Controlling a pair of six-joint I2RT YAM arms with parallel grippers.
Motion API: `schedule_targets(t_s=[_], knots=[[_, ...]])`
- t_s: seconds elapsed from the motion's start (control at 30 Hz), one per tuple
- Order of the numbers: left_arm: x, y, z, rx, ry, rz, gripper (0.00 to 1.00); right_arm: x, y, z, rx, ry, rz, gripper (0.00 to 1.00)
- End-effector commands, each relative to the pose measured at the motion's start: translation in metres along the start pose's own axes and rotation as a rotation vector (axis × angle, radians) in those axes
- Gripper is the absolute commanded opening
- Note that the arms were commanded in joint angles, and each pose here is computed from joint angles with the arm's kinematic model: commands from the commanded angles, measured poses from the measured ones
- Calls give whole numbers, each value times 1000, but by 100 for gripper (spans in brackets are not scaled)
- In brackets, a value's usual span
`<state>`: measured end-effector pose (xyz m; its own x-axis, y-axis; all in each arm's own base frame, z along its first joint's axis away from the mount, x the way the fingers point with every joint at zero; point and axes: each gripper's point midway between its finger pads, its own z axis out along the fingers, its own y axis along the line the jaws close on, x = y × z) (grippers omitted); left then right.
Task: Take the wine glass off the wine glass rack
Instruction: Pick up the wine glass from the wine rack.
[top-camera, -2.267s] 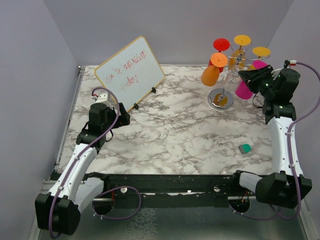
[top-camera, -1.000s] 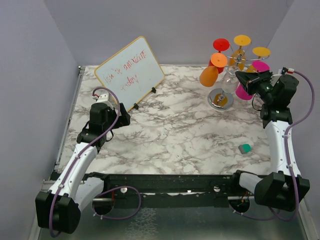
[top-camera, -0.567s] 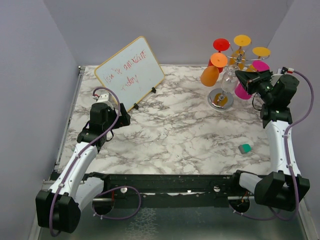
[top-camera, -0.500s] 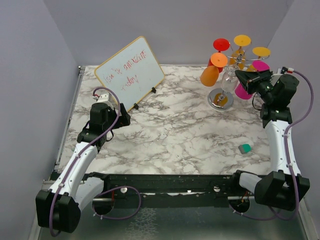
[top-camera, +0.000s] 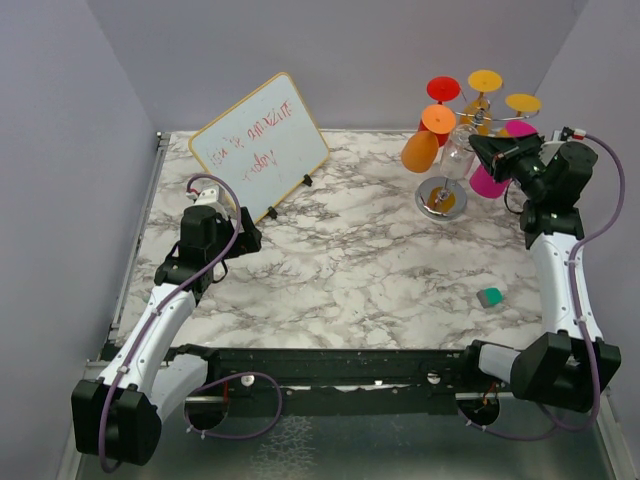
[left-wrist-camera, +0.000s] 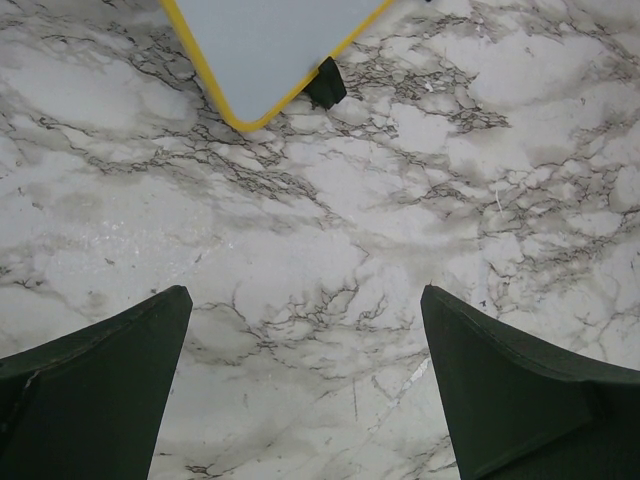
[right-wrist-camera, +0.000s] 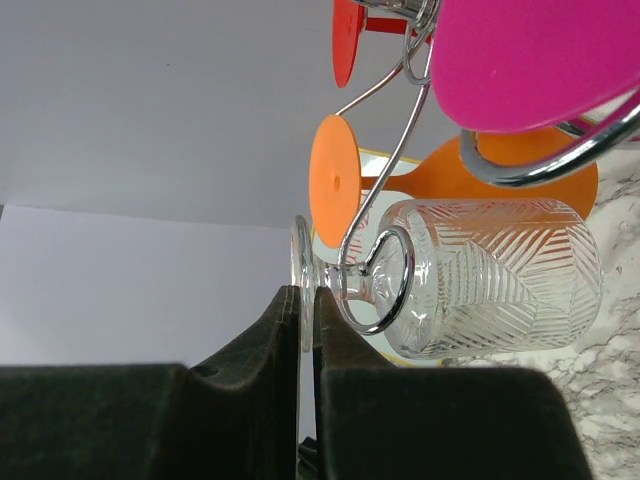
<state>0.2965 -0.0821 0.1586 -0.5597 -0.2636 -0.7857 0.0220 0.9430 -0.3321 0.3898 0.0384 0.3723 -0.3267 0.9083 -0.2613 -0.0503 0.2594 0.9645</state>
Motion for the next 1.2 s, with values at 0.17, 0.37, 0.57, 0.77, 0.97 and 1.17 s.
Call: schedule_targets(t_s=[0.17,0.37,0.57,0.77,0.97,1.17], knots=[[-3,-4,-2,12,3,1,99,-25,33,0,-45,-106,-99,0],[-3,-4,-2,12,7,1,99,-38,27,4,-20,-172,-93,1],[-2,-3,-1,10,9,1,99,-49,31,-5,-14,-265,-113,1],[-1,-4,-1,13,12,1,99,-51,30,-9,-3,-280,-124,0],[-1,-4,-1,13,13,1,99,-54,32,-18,16,-320,-163,0],[-1,-4,-1,14,14,1,99,-56,29,-32,56,-368,-189,1]])
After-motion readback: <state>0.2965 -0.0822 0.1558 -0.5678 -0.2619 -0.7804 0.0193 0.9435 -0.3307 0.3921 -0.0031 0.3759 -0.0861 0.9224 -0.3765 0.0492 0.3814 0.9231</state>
